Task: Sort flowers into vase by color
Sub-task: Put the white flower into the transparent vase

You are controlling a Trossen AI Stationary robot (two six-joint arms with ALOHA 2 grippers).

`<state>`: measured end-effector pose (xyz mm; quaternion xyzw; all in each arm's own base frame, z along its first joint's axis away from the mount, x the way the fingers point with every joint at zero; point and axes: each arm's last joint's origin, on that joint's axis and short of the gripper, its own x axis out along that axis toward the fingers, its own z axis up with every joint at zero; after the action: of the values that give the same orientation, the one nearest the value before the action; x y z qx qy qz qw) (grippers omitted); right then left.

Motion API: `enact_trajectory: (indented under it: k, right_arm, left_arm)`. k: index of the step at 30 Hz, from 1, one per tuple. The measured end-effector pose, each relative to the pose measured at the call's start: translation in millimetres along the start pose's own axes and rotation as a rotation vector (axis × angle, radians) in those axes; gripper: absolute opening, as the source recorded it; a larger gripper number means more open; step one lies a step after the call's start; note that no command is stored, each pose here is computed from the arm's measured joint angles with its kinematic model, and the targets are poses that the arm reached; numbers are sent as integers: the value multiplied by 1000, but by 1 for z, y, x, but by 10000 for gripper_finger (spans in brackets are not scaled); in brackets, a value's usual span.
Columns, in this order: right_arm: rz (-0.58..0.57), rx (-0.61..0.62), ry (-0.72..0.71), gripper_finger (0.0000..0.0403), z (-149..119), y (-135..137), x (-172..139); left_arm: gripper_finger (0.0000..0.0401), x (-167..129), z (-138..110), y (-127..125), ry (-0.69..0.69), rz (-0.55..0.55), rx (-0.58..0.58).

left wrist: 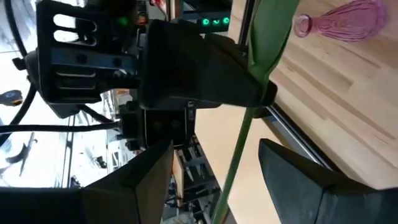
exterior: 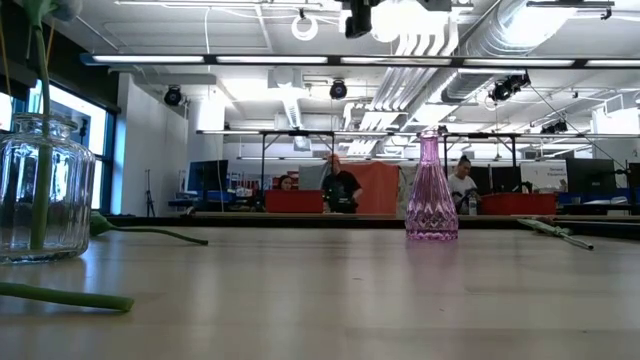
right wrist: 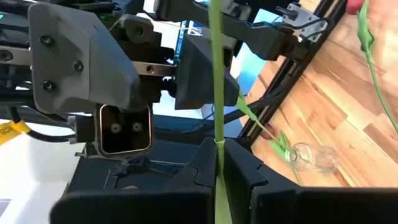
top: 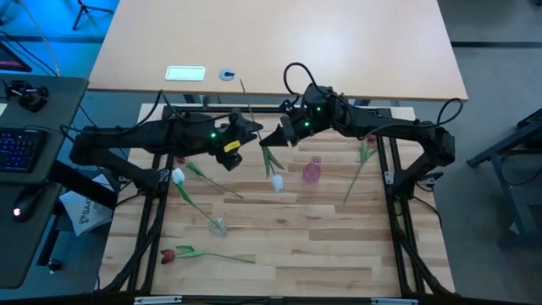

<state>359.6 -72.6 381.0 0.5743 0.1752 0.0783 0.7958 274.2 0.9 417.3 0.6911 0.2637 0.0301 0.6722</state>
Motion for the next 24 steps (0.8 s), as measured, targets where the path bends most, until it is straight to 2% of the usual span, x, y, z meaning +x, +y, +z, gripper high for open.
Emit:
enact_trajectory:
  k: [6, 10, 12, 15, 19, 24]
  right_arm:
    - [7, -2, 8, 7, 0, 0, -1]
    - [5, -7, 10, 7, 0, 0, -1]
    - [6, -3, 13, 7, -1, 0, 0]
    - [13, 10, 32, 7, -3, 1, 1]
    - [13, 14, 51, 7, -4, 1, 1]
    - [7, 13, 63, 7, -5, 0, 1]
  left_arm:
    - [225, -3, -2, -5, 1, -52, -3]
    - [225, -3, 0, -3, -8, -29, -17]
    - [225, 1, 2, -1, -20, -4, -38]
    - [225, 9, 6, -3, -62, -23, -54]
    - [225, 20, 11, -7, -62, -43, -17]
    - [187, 25, 12, -7, -2, -31, -11]
